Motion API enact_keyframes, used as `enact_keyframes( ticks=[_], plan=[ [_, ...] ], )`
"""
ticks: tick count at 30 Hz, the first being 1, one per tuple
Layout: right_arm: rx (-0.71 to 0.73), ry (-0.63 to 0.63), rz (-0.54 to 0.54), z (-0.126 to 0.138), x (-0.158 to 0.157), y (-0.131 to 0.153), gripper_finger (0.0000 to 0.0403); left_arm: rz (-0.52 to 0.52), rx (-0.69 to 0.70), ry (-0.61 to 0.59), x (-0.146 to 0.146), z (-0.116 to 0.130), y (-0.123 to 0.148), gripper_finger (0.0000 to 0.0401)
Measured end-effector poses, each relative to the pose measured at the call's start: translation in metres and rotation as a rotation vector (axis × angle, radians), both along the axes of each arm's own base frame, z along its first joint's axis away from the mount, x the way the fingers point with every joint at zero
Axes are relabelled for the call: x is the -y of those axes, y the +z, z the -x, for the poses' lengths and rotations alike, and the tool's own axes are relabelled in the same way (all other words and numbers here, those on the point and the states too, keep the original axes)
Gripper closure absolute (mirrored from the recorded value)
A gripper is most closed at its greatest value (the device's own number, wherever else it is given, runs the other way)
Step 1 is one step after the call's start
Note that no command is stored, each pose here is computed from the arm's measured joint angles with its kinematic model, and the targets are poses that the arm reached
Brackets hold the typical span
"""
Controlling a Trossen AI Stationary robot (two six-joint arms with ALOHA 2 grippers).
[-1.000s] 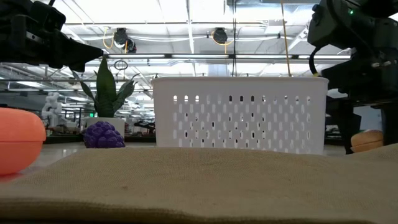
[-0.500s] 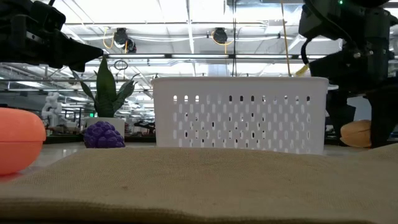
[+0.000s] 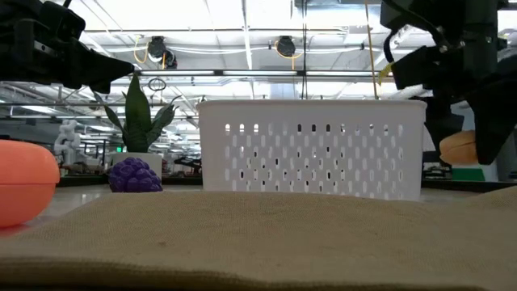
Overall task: Pick and placing Produce into tupperware
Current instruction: Put the potato into the white basket
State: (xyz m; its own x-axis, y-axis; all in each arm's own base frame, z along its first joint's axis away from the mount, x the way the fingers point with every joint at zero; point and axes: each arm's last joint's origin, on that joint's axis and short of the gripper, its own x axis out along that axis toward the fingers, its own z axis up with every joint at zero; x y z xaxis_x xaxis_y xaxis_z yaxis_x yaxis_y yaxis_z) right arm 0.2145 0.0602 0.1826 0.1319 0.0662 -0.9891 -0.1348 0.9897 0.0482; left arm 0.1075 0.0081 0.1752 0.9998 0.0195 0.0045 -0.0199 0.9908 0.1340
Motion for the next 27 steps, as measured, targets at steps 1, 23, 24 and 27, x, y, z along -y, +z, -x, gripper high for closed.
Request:
enact_keyframes(
  ticks=[1, 23, 24, 27],
  plan=[
    [0.006, -0.002, -0.003, -0.001, 0.000, 0.002, 0.0205, 0.000, 0.000, 0.000, 0.000, 0.000, 0.000, 0.0370],
    [0.041, -0.057, -0.023, -0.018, -0.005, 0.067, 0.0204, 0.000, 0.000, 0.000, 0.000, 0.000, 0.000, 0.0370],
    [0.043, -0.057, -0.024, -0.018, -0.005, 0.068, 0.0204, 0.000, 0.000, 0.000, 0.000, 0.000, 0.000, 0.0370],
    [0.047, -0.057, -0.025, -0.019, -0.005, 0.073, 0.0204, 0.000, 0.000, 0.000, 0.000, 0.000, 0.000, 0.0370]
  ],
)
